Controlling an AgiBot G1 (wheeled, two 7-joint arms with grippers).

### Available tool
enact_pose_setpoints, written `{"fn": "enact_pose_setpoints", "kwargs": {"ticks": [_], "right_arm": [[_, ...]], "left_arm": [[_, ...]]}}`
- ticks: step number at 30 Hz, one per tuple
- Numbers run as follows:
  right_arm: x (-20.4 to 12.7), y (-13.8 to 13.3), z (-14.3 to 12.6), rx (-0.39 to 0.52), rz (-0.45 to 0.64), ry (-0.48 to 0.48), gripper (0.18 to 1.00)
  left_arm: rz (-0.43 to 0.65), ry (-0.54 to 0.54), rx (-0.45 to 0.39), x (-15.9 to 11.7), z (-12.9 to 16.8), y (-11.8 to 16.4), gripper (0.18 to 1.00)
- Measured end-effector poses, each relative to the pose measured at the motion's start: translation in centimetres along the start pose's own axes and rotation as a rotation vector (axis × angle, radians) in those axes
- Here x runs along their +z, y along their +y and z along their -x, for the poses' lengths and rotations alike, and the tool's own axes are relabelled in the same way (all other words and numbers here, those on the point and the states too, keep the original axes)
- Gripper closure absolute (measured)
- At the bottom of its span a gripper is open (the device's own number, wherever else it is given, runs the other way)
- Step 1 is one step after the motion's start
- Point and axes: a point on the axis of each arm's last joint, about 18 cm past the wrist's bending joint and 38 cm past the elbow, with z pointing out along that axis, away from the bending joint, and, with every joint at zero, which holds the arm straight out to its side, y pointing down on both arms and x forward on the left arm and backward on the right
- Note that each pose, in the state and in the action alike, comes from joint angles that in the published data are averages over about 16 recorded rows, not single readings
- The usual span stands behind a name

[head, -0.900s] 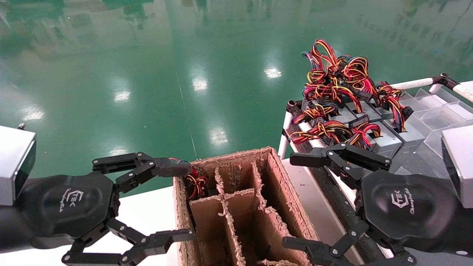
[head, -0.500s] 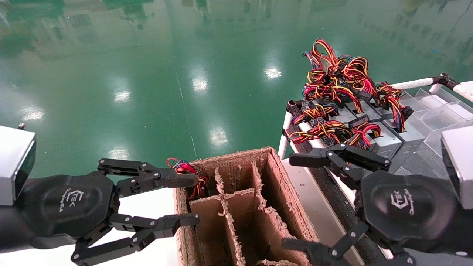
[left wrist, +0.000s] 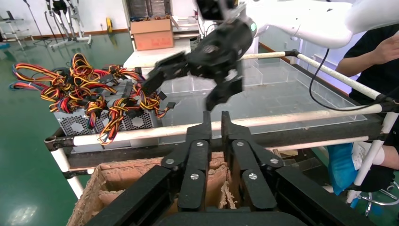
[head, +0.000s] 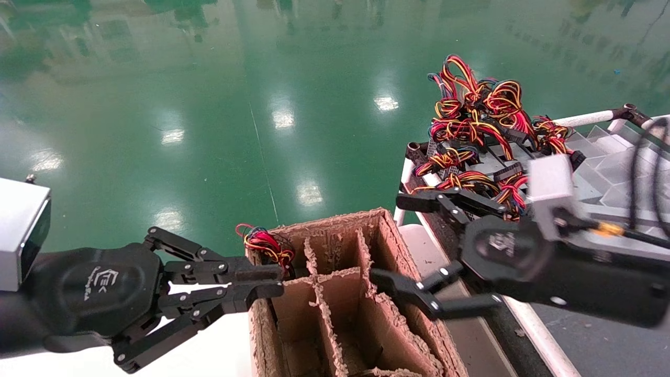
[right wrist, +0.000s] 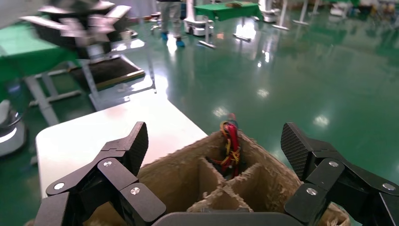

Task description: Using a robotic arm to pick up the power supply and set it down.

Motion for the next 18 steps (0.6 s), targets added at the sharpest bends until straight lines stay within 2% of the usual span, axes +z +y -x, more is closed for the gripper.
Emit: {"fn": "enact_pose_setpoints", "kwargs": {"ticks": [8, 18], "right_arm": [[3.3, 1.1, -2.2, 0.031, 0.044, 0.023, 0.178], [4.4, 1.3, -2.9, 0.021, 0.081, 0.012, 0.178]], "left_arm": [[0.000, 0.000, 0.000, 0.0, 0.0, 0.0, 0.966], [0.000, 0.000, 0.000, 0.0, 0.0, 0.0, 0.989]]}}
